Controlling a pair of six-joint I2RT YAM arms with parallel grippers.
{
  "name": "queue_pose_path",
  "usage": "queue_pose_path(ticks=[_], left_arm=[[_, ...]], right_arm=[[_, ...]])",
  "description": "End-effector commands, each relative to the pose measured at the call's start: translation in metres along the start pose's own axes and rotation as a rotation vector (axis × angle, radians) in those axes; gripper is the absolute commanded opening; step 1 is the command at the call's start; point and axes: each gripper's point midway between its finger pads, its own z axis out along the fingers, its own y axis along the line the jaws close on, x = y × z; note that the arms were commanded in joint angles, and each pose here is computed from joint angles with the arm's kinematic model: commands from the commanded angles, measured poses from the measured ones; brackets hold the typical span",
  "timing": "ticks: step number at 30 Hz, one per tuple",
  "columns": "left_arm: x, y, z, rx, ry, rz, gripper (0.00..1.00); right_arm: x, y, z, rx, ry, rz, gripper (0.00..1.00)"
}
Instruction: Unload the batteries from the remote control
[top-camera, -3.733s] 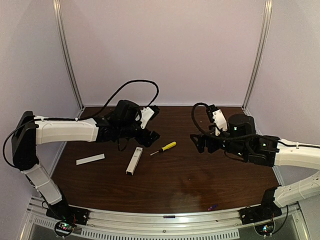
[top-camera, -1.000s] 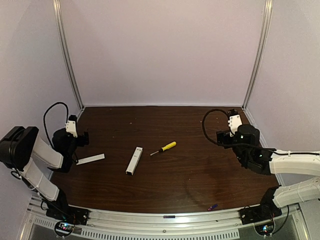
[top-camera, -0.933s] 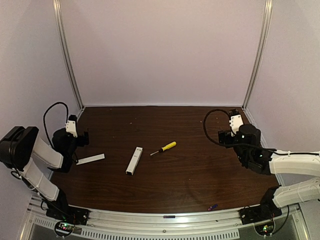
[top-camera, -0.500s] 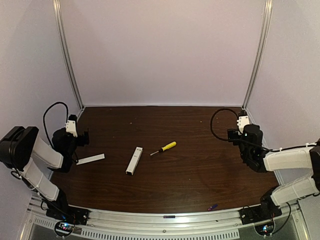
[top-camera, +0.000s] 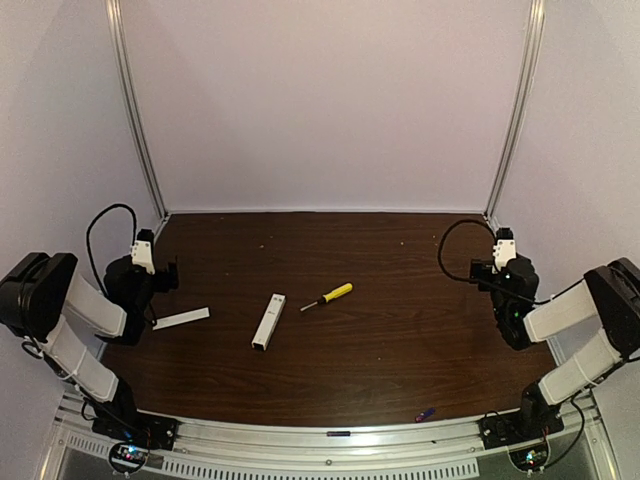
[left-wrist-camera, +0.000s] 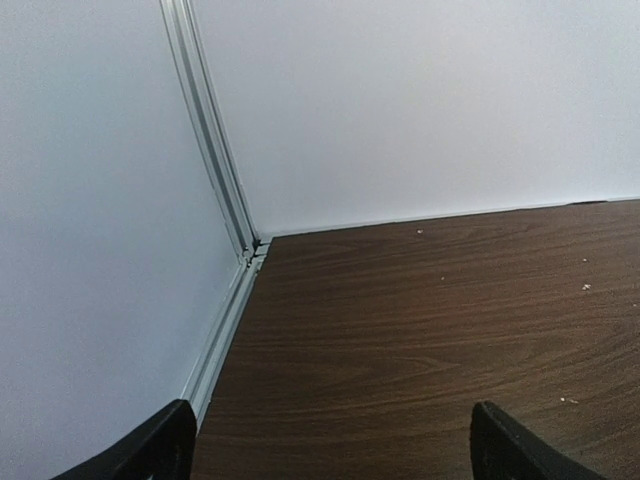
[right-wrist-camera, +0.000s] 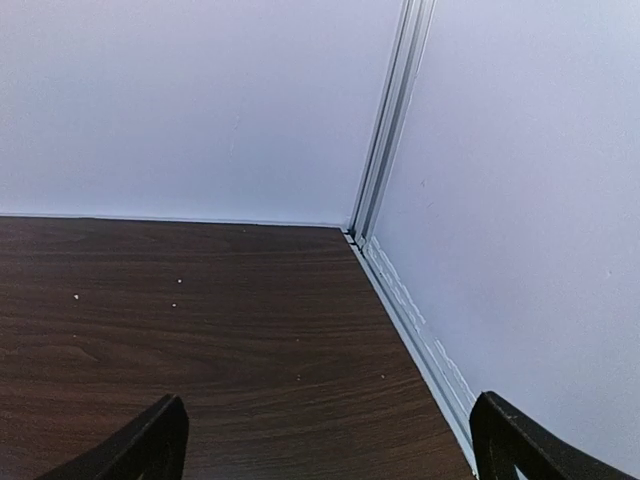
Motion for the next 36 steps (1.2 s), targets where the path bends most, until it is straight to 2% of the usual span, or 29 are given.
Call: queue_pose_path(ticks=[1, 8, 12, 36], left_arm=[[-0.006, 0.002, -0.001, -0.002, -0.032, -0.011, 0.97], [-0.006, 0.002, -0.001, -0.003, -0.032, -0.011, 0.97], [-0.006, 0.002, -0.001, -0.002, -0.033, -0.012, 0.97], [-0.006, 0.002, -0.001, -0.002, -0.032, -0.011, 0.97]], right_arm=[[-0.009, 0.003, -0.001, -0.057, -0.075, 0.06, 1.0], [-0.006, 0.005, 0.006, -0.095, -0.058, 0.071, 1.0], [0.008, 0.006, 0.021, -0.163, -0.007, 0.113, 1.0], [0.009, -0.001, 0.022, -0.165, -0.02, 0.136, 1.0]])
